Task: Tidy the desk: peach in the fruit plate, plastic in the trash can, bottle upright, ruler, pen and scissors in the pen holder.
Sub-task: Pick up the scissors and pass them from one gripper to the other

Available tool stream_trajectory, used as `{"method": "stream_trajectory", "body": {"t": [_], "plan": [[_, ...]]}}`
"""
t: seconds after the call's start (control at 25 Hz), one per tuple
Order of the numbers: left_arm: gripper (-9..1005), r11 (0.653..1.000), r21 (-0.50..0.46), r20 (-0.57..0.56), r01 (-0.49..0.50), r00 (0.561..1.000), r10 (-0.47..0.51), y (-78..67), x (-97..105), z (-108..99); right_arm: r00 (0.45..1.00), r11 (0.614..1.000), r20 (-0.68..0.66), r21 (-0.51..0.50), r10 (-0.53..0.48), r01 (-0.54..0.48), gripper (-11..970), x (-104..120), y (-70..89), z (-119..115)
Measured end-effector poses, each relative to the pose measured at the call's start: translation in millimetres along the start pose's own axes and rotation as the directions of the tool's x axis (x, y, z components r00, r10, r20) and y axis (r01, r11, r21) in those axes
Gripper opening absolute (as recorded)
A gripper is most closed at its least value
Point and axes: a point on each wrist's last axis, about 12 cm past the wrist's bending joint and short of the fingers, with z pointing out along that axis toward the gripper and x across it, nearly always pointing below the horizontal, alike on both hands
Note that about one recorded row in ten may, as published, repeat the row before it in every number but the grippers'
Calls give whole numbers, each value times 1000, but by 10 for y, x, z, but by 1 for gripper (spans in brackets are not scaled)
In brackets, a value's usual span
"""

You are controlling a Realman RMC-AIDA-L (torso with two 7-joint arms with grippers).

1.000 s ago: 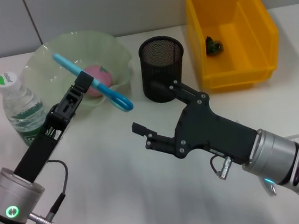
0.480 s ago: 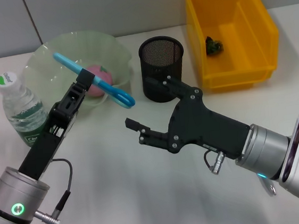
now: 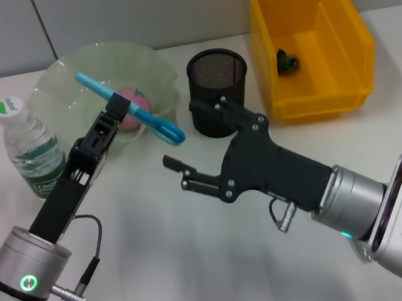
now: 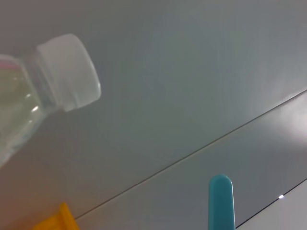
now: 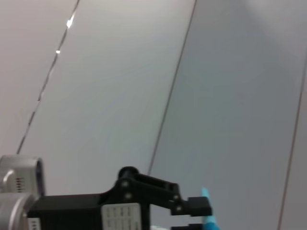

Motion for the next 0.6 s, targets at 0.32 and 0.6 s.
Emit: {"method": "stream_trajectory", "body": {"t": [0.32,0.6], "plan": [[256,1000,12,3,14,1000,-15,-16,5,-3,1000,1000,2,13,-8,8,797,-4,-12,33],[257,1000,11,15,21,1000,-21,-21,9,-24,1000,1000,-9,3,-2,2,795,6,0,75]]}}
